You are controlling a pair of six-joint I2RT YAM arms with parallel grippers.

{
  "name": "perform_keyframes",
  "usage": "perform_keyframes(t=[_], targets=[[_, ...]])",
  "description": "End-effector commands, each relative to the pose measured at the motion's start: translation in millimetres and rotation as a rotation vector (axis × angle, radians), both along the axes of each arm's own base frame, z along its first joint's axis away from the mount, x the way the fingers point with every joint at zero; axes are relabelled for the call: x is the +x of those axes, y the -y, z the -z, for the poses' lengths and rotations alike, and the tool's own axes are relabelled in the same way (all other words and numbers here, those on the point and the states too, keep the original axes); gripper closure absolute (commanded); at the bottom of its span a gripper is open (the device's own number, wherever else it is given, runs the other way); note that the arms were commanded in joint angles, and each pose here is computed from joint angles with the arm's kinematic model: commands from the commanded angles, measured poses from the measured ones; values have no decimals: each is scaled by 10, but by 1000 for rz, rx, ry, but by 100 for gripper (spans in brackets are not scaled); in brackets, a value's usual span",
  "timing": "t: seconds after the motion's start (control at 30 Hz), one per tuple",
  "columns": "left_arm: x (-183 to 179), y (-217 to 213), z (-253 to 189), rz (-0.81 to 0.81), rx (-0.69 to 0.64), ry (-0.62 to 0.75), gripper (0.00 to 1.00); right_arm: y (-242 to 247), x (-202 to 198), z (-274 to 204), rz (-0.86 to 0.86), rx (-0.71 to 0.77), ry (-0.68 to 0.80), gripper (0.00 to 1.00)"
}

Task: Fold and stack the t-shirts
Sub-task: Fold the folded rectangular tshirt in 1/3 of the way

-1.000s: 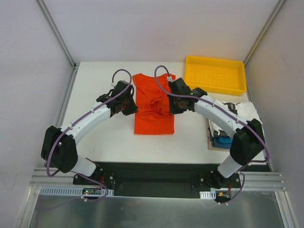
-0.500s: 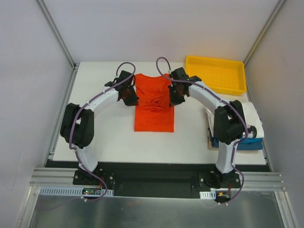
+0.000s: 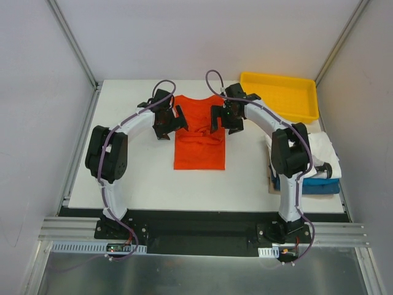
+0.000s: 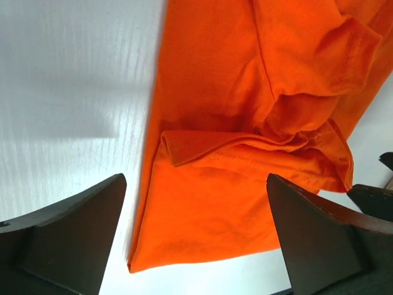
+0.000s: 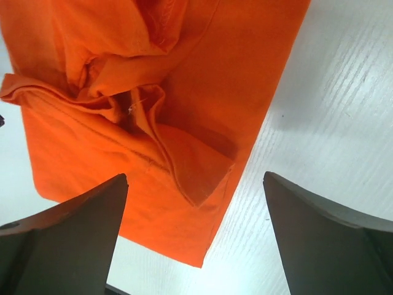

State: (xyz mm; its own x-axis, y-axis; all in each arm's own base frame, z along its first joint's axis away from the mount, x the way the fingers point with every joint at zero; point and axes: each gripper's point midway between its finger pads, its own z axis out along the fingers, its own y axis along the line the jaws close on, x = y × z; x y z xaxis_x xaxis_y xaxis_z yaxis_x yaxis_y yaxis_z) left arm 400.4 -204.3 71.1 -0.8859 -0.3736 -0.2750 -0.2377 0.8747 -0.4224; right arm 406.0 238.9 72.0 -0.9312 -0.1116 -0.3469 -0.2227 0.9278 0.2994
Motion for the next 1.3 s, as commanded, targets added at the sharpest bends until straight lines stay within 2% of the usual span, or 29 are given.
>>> perform_keyframes(t=[0.0,0.07,0.2,0.23,0.33,0.5,0.67,0.8,0.9,1.1,1.27], targets=[[-53,-36,-528,11,-40,109,1,-93,-115,-534,-44,95,102,4],[-219,-108,-594,4,-38,119,1,-203,-239,-771,-85,165,166,4],[-593,-270,-604,-21,-31,117,1,-393,-632,-716,-136,223,142,4],[-683,-304,-588,-23,-30,114,1,-438,-801,-600,-154,213,115,4],[-1052,-431,-470,-41,-32,87,1,-586,-968,-437,-190,206,84,4],[-1586,-573,-217,-44,-46,39,1,-740,-981,-190,-214,144,74,4],[-1879,-675,-79,-59,-53,37,1,-703,-775,79,-197,49,90,4],[-1939,-692,-78,-55,-60,51,1,-731,-474,97,-185,-3,158,4],[-1945,-692,-88,-54,-63,57,1,-686,-246,295,-164,-78,189,4],[-1953,-673,-91,-38,-68,53,1,-716,189,123,-86,-108,282,4],[-1979,-670,-60,-33,-70,41,1,-825,452,-107,-82,-62,358,4]])
